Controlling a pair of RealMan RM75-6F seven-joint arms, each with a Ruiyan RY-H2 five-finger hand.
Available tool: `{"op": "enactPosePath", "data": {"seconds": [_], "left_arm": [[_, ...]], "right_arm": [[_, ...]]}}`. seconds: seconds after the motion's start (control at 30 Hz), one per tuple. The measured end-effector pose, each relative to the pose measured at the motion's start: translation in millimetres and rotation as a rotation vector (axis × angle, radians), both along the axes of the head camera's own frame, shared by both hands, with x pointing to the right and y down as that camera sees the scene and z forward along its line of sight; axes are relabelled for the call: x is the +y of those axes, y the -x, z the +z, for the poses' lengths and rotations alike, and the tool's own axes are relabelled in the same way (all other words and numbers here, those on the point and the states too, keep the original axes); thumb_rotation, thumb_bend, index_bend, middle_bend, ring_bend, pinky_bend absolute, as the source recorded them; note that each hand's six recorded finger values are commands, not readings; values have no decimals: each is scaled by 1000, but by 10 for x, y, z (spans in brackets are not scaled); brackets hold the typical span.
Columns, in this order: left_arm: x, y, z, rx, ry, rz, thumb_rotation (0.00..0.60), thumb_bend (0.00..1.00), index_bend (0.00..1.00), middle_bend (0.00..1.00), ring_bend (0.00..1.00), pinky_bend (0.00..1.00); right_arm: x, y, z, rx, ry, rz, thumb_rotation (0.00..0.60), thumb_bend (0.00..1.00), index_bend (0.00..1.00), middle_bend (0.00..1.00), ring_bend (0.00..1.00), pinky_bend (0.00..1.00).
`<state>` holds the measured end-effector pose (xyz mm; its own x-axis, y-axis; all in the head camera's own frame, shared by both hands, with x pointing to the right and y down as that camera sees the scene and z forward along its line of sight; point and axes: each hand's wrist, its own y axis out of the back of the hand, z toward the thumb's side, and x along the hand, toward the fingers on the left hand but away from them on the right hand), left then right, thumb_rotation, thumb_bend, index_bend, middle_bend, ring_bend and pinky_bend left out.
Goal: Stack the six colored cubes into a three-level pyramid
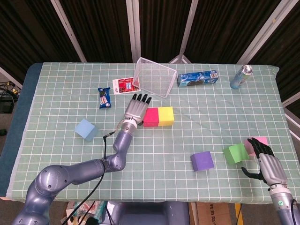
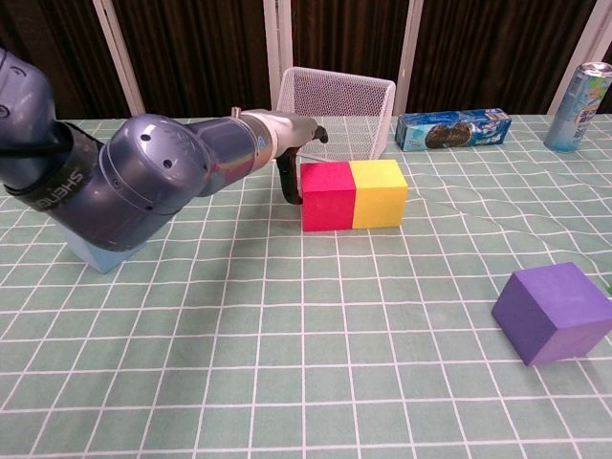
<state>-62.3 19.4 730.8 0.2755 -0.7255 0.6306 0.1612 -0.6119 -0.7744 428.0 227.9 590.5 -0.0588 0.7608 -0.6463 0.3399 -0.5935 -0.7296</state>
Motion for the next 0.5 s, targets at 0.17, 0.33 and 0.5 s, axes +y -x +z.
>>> {"op": "enactPosePath", "data": {"seconds": [0.17, 0.33, 0.5], "left_arm": [[-27, 4, 4, -1, -12, -8, 600, 312, 0, 0, 0, 33], [-45, 3, 18, -2, -18, -14, 600, 312, 0, 0, 0, 33], [-47, -7, 39, -4, -17, -11, 600, 312, 0, 0, 0, 33]], "right_arm": [[0, 0, 1, 1, 1, 0, 600, 303, 0, 0, 0, 0], [0, -1, 0, 2, 1, 1, 600, 304, 0, 0, 0, 0], [1, -3, 1, 4, 2, 2, 600, 304, 0, 0, 0, 0]]}}
